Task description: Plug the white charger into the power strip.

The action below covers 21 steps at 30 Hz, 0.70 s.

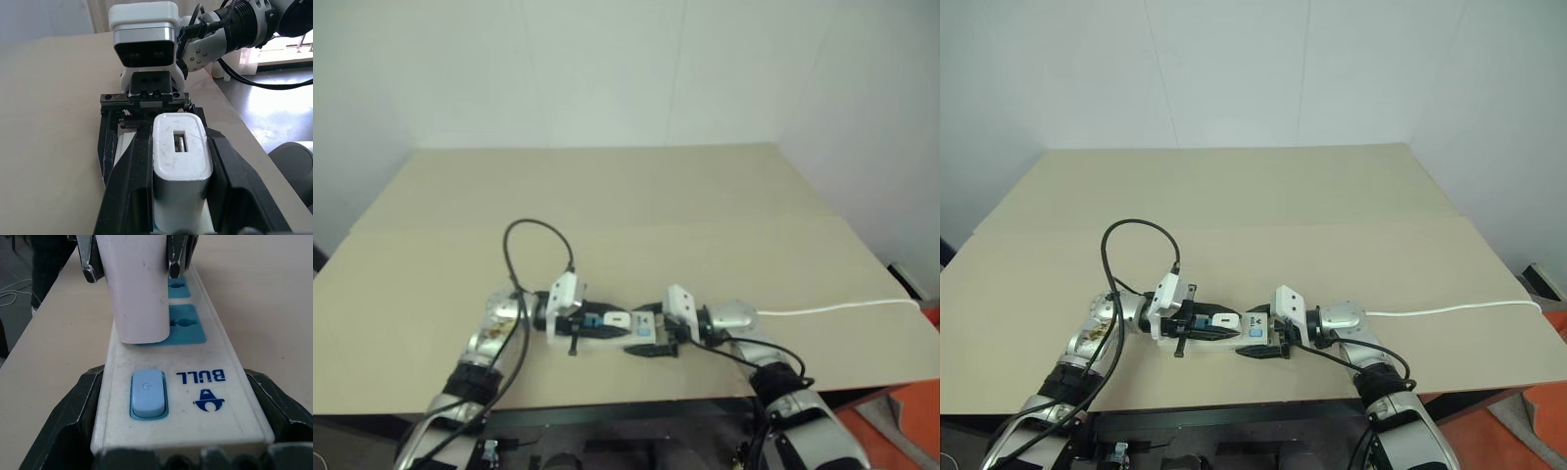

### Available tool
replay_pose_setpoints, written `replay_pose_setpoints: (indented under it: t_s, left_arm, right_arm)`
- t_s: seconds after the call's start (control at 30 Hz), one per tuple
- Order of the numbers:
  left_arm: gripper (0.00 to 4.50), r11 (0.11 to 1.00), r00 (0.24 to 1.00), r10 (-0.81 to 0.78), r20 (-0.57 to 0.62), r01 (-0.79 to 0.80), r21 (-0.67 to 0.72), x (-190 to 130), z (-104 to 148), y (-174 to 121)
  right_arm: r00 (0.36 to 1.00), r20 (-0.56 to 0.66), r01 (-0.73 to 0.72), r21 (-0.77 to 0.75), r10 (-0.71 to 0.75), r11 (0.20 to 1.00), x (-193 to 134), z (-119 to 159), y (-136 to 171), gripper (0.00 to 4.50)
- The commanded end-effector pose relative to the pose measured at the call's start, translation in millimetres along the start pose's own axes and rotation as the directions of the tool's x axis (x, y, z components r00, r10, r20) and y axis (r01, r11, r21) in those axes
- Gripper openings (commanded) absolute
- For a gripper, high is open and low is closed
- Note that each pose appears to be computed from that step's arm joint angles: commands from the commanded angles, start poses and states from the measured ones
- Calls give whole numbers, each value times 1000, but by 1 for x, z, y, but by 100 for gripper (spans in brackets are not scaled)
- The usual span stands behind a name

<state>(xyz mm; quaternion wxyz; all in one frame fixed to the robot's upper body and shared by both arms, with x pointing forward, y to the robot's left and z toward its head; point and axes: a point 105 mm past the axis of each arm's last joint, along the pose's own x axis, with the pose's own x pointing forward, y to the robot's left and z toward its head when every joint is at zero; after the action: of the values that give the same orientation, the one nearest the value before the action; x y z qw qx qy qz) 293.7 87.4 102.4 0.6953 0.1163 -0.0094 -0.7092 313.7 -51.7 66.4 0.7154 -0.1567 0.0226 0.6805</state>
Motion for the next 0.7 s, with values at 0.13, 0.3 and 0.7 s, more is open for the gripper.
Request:
replay_pose_setpoints:
  t_s: [0.13,0.3,0.7]
  left_arm:
    - [102,989,986,-29,-161,5,-145,-7,-44,-18]
    - [102,990,984,-6,-176,-20,-142,-9,-49,-16]
    - [176,987,987,-16,-162,-10,-160,-9,-49,-16]
  right_arm:
    - [999,-28,-44,14,44,999,5,-7,9,344]
    - [999,-29,-43,14,43,999,5,-7,8,344]
    - [999,-32,-42,16,42,999,4,-8,9,344]
